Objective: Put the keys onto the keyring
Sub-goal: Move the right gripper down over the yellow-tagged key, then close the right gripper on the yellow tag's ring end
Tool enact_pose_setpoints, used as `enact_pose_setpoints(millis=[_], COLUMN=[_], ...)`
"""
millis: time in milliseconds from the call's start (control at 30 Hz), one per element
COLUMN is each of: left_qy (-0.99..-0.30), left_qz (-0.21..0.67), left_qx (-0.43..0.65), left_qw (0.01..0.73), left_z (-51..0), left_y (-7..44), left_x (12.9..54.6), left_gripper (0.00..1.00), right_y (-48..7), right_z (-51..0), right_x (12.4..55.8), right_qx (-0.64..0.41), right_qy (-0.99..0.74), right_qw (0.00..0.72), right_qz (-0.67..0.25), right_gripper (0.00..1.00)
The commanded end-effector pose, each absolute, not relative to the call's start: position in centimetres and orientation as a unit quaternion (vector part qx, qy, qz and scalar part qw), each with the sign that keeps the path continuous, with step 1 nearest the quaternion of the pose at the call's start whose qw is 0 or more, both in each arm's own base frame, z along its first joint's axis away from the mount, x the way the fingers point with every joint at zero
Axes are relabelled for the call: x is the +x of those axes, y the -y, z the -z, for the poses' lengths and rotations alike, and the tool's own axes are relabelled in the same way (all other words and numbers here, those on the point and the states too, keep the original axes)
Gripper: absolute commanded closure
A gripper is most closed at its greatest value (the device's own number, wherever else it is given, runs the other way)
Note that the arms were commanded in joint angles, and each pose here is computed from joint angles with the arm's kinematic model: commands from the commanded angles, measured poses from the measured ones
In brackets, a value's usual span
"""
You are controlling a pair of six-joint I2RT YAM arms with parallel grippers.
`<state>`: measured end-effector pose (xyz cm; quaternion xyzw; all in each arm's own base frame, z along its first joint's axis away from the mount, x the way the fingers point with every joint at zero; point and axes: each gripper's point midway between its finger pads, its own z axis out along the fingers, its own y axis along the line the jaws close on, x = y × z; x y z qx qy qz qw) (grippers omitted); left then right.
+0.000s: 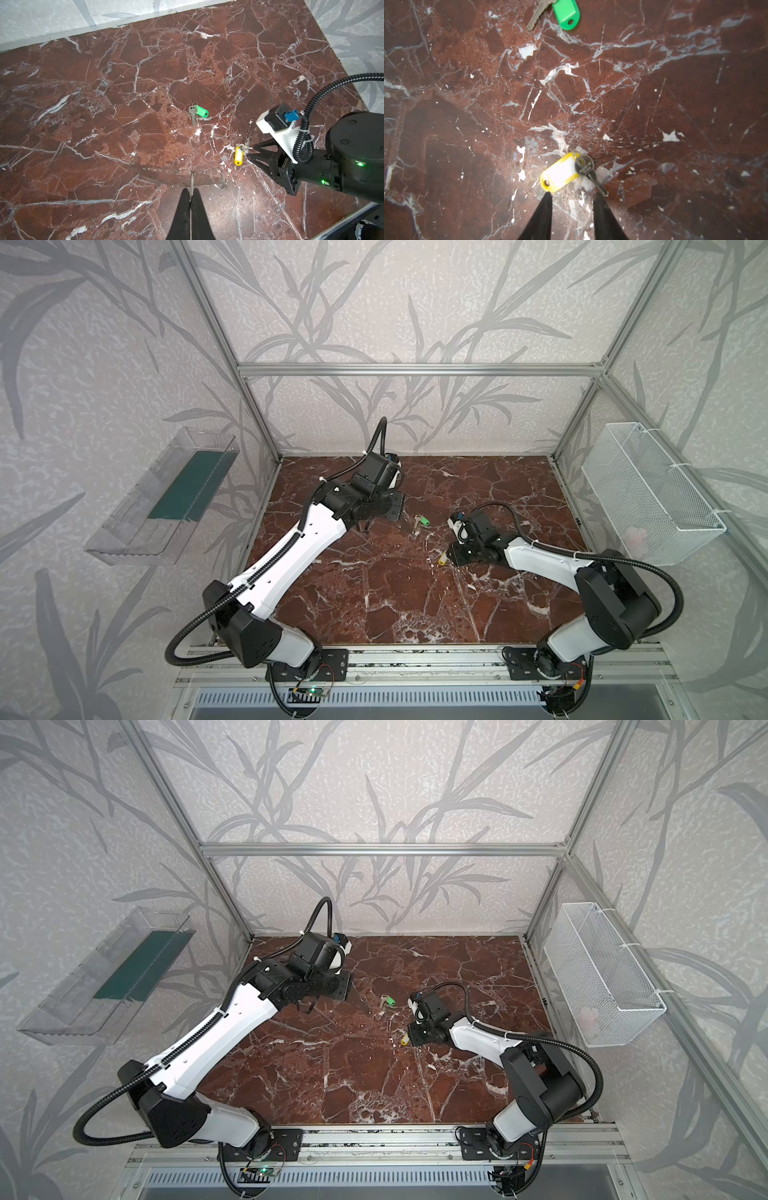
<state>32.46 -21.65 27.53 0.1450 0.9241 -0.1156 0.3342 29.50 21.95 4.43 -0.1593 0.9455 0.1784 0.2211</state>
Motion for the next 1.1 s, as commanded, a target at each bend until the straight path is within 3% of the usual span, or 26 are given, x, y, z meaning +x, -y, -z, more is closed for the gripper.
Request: enact_pose_setpoints(millis=[0, 1067], left_qy=[-0.913, -0.913], left_qz=[0.117, 0.121], left_qx=[0.146, 0.152], left_qw=[0.364, 0.359], left_z=[-29.2, -29.4], left_y=[21.2, 21.1], left_x=[32.3, 31.7], left_gripper=[1.00, 1.00], right_y=[-22.8, -23.5], right_z=[-4.9, -3.4], right_x=[30.8, 31.9], right_qx=[-0.167, -0.181], right_qy=[-0.939, -0.940], right_qw=[0.240, 0.234], right_qz=[-0.180, -0.170], right_gripper=[0.68, 0.80])
